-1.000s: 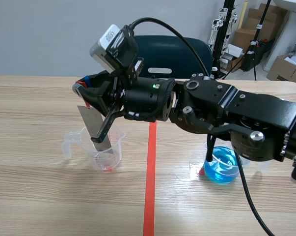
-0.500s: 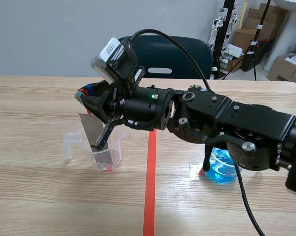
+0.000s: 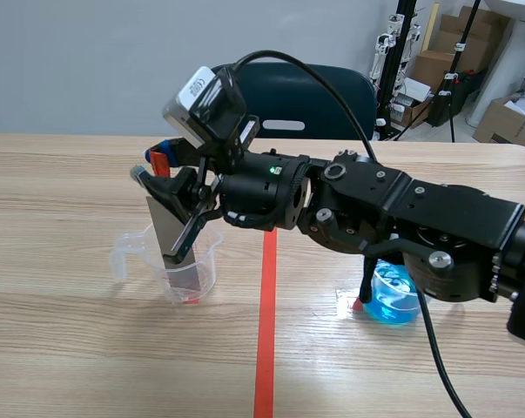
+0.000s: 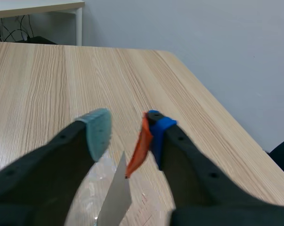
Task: Do the redox reaction experiment. put the plate into the left beaker
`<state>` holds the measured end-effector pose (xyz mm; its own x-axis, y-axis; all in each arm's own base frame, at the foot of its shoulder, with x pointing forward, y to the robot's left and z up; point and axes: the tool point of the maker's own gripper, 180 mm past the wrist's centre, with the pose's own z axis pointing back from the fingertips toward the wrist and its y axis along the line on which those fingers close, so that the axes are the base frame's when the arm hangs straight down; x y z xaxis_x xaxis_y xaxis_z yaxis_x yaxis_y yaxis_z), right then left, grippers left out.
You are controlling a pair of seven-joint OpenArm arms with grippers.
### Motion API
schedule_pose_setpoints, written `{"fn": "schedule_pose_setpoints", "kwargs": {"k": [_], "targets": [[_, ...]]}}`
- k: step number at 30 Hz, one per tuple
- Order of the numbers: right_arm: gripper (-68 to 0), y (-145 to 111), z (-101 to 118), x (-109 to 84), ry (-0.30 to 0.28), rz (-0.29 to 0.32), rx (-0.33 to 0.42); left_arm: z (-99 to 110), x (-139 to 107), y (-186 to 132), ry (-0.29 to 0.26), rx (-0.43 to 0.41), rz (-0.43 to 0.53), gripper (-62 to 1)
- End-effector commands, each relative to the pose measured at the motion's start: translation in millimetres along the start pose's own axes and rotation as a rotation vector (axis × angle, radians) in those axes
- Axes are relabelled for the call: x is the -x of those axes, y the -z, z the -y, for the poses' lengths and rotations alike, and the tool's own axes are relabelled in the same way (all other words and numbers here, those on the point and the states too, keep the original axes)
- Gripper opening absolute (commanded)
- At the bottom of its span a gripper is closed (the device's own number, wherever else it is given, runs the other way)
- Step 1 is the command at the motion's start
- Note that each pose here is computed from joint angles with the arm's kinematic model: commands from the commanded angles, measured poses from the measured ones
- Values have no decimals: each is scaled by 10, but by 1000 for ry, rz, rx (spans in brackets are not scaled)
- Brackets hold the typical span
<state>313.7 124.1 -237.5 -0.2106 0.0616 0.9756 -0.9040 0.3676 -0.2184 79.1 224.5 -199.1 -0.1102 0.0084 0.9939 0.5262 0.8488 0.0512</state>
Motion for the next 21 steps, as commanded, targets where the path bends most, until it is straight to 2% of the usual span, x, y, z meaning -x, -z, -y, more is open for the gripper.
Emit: {"fn": "schedule_pose_setpoints", "kwargs": {"k": [1,4,9,11,15,21], "targets": [[-412,32,36,-117,-15,36,-2,-10,-71,16,3,-8,34,14],[-347,32,34,-116,-17,35,-4,-10,-71,16,3,-8,34,14],[-132,32,35,-117,-16,35,-3,-10,-71,16,3,-8,34,14],[-70,32,37,-119,-13,37,-2,-10,-71,16,3,-8,34,14],[4,32,38,-119,-12,37,-1,-10,-71,16,3,-8,34,14],[4,32,38,-115,-13,34,-1,-10,-71,16,3,-8,34,14]]}}
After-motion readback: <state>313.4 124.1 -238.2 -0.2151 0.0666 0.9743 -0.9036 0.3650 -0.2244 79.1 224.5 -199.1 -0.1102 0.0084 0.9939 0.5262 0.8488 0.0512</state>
